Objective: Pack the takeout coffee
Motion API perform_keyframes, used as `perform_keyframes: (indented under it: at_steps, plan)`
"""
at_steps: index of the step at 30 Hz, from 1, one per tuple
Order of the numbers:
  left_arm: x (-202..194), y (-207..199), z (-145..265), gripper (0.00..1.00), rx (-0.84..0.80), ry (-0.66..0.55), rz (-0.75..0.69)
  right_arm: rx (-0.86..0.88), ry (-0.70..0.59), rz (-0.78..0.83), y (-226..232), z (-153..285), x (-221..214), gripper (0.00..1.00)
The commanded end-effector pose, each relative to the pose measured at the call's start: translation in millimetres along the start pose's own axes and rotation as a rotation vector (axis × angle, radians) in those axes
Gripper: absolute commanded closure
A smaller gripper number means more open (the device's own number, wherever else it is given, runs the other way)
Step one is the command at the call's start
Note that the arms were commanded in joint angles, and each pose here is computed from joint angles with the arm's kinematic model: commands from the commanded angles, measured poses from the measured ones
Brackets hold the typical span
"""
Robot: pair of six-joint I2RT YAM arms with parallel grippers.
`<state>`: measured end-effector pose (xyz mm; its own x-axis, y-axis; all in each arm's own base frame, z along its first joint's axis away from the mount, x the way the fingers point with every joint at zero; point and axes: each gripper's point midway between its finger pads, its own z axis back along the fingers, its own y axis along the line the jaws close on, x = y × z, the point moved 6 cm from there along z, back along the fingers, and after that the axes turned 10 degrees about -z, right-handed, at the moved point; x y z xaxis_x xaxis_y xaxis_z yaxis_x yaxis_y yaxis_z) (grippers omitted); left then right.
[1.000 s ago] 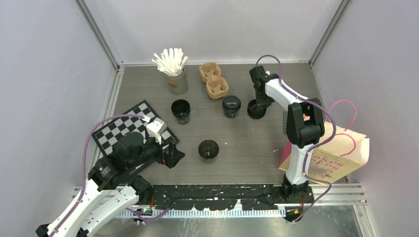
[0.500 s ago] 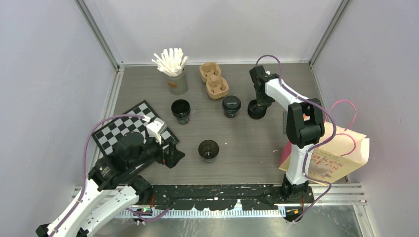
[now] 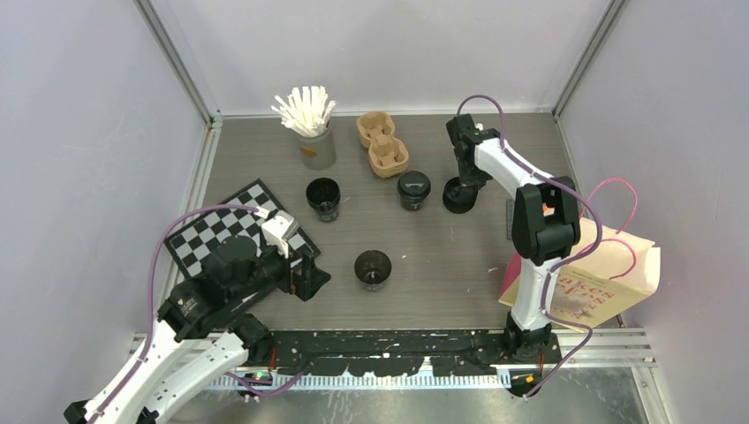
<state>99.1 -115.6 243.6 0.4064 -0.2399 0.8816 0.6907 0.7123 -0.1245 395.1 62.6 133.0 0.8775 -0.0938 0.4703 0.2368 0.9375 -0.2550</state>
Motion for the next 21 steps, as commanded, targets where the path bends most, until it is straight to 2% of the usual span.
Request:
perform_keyframes:
  at_steps: [1,15,20,21]
  plan:
    - [4.6,-0.8,-2.4,0.00,-0.014,-0.022,-0.024,0.022,-0.094,-0.055,-9.3,36.4,24.0,1.00]
    - [4.5,-1.0,-2.3,0.00,-0.016,-0.022,-0.026,-0.010,-0.182,-0.093,-24.9,84.9,34.4,1.00]
    - [4.6,0.6,-0.6,0.00,0.000,-0.029,-0.023,0.055,-0.201,-0.111,-20.9,95.6,33.4,1.00]
    - [4.6,0.7,-0.6,0.00,0.001,-0.029,-0.023,0.063,-0.200,-0.117,-19.2,93.2,32.0,0.97]
